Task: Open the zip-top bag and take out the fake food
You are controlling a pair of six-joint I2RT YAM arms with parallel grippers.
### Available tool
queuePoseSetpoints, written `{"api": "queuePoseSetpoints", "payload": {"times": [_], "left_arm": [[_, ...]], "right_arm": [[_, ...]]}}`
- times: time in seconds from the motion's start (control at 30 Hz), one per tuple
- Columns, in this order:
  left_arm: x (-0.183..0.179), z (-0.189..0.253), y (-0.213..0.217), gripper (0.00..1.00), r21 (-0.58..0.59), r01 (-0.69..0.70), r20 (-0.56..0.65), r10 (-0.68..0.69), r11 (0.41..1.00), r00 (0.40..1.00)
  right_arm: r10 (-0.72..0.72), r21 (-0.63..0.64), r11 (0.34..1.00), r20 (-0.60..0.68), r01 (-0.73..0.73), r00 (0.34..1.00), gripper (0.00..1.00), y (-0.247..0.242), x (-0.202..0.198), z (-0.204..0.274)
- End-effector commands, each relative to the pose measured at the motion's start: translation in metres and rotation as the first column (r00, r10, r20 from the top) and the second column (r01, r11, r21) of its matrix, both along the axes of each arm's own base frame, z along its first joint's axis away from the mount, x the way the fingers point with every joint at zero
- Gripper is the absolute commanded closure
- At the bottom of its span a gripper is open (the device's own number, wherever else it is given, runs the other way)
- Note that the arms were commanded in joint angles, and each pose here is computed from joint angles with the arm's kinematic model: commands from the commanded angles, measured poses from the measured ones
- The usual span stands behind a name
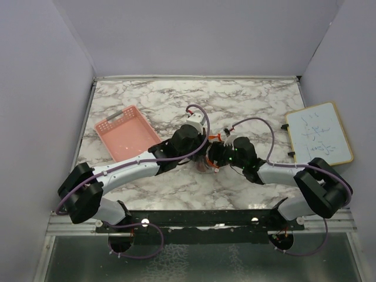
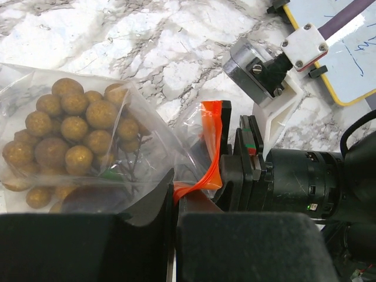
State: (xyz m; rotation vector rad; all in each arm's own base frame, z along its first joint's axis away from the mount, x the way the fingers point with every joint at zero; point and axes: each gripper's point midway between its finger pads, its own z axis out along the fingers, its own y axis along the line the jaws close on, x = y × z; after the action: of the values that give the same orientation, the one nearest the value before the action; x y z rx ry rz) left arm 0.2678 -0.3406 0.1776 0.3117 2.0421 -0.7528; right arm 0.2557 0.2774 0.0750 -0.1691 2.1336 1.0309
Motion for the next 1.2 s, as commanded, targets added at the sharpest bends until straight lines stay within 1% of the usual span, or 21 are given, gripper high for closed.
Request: {"api": "queuePoseSetpoints", "payload": {"times": [0.0, 0.07, 0.27, 0.37, 0.43, 0.47, 0.6, 0.7, 0.77, 0.9, 1.0, 1.17], "left_arm": [[0.004, 0.02, -0.01, 1.0, -0.069, 0.004, 0.039, -0.001, 0.998, 0.999], [0.004, 0.021, -0.009, 1.0, -0.072, 0.0, 0.042, 0.003, 0.997, 0.999], [0.007, 0.035, -0.007, 1.0, -0.096, -0.014, 0.064, 0.02, 0.995, 0.998], [0.009, 0.038, -0.006, 1.0, -0.096, -0.03, 0.072, 0.037, 0.995, 0.997], [0.011, 0.036, -0.005, 1.0, -0.092, -0.04, 0.074, 0.047, 0.995, 0.996], [0.011, 0.036, -0.004, 1.0, -0.094, -0.042, 0.075, 0.049, 0.995, 0.996], [0.012, 0.031, -0.005, 1.0, -0.096, -0.045, 0.069, 0.052, 0.994, 0.996], [0.012, 0.028, -0.006, 1.0, -0.091, -0.044, 0.065, 0.05, 0.995, 0.997], [0.012, 0.026, -0.006, 1.0, -0.086, -0.045, 0.062, 0.051, 0.995, 0.997], [0.012, 0.027, -0.004, 1.0, -0.09, -0.053, 0.065, 0.059, 0.994, 0.996], [0.012, 0.033, -0.005, 1.0, -0.109, -0.053, 0.071, 0.061, 0.993, 0.996], [0.012, 0.04, -0.007, 1.0, -0.128, -0.046, 0.076, 0.056, 0.991, 0.996]], "right_arm": [[0.158, 0.011, 0.987, 0.055, -0.159, 0.986, 0.25, 0.013, -0.014, 0.001], [0.177, -0.012, 0.984, 0.048, -0.177, 0.983, 0.24, 0.012, -0.017, -0.007], [0.197, -0.073, 0.978, 0.012, -0.195, 0.98, 0.29, 0.008, -0.019, -0.023], [0.212, -0.082, 0.974, 0.005, -0.211, 0.977, 0.37, 0.006, -0.024, -0.029], [0.225, -0.087, 0.971, 0.01, -0.223, 0.974, 0.39, 0.004, -0.028, -0.032], [0.233, -0.093, 0.968, 0.006, -0.231, 0.972, 0.38, 0.003, -0.03, -0.034], [0.27, -0.092, 0.958, -0.009, -0.27, 0.963, 0.3, 0.002, -0.04, -0.039], [0.299, -0.072, 0.952, -0.003, -0.298, 0.954, 0.21, 0.003, -0.048, -0.036], [0.316, -0.069, 0.947, 0.005, -0.315, 0.949, 0.12, 0.002, -0.052, -0.033], [0.331, -0.097, 0.939, -0.006, -0.33, 0.944, 0.03, -0.001, -0.055, -0.036], [0.332, -0.118, 0.936, -0.022, -0.333, 0.943, 0.02, -0.001, -0.056, -0.044], [0.339, -0.134, 0.929, -0.064, -0.345, 0.938, 0.1, 0.005, -0.059, -0.057]]}}
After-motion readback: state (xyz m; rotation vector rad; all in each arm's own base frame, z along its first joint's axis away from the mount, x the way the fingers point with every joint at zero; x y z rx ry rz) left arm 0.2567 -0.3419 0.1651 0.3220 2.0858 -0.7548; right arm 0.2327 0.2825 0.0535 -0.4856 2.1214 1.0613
